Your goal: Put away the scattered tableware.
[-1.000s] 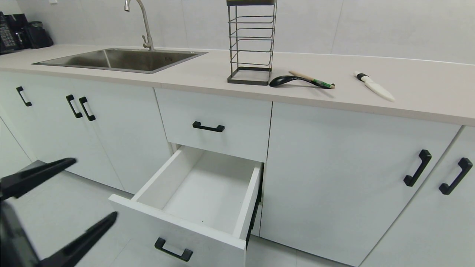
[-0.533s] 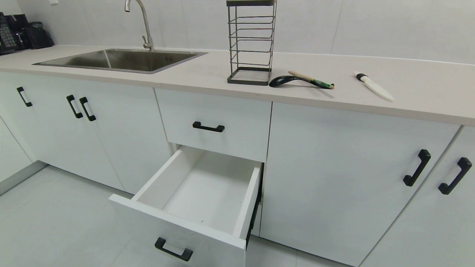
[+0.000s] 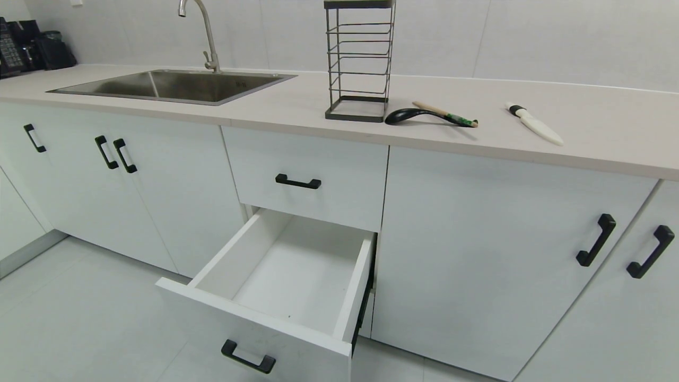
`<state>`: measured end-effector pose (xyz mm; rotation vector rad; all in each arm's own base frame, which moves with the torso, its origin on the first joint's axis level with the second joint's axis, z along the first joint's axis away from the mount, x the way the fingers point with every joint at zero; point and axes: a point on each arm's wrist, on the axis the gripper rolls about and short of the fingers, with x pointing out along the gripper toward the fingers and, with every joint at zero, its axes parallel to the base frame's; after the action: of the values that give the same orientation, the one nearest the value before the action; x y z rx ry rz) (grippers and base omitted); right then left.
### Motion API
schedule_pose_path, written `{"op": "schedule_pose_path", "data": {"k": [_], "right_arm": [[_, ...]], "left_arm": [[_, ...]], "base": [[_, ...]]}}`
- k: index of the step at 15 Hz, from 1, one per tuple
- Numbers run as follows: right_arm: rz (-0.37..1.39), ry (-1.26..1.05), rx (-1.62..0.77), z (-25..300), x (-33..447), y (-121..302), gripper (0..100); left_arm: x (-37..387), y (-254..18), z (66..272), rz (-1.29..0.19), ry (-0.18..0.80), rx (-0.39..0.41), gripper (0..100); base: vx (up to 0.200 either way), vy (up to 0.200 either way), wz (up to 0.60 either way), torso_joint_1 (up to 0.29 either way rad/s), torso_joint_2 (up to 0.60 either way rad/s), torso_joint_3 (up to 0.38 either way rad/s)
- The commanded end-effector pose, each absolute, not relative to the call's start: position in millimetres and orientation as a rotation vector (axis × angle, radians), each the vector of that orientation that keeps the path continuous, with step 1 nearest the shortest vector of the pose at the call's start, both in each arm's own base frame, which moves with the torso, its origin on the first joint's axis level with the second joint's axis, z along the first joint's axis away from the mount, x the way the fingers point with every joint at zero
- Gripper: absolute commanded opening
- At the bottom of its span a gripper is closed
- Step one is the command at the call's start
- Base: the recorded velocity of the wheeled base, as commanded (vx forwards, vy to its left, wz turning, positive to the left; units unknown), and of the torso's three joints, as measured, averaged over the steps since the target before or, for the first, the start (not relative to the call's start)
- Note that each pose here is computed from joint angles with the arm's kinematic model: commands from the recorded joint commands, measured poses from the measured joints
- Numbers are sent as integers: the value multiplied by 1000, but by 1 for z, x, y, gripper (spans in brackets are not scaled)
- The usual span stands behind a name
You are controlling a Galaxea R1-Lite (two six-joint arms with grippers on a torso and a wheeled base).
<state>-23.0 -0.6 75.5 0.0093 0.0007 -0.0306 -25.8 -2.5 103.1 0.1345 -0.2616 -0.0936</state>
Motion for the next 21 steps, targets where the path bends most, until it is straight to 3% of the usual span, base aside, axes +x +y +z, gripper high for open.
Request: {"op": "schedule_pose_path", "data": {"k": [1, 2, 3, 5, 21], "right_arm": [[-31, 3, 9, 75, -23, -1, 0], [-31, 1, 9, 76, -23, -1, 0], [-31, 1, 9, 76, -23, -1, 0], [-31, 1, 9, 76, -23, -1, 0], [-29, 1, 9, 76, -23, -1, 0]], "left_arm": [[-25, -2, 96, -75, -207, 116, 100], [-24, -2, 92, -62, -164, 105, 100], [-23, -1, 81, -51, -51, 90, 100], [-23, -1, 76, -28, -5, 34, 100], [-23, 0, 75, -20, 1, 8, 100]], "base": [[0, 0, 0, 0, 0, 0], [0, 0, 0, 0, 0, 0], [0, 0, 0, 0, 0, 0], [0, 0, 0, 0, 0, 0], [0, 0, 0, 0, 0, 0]]}}
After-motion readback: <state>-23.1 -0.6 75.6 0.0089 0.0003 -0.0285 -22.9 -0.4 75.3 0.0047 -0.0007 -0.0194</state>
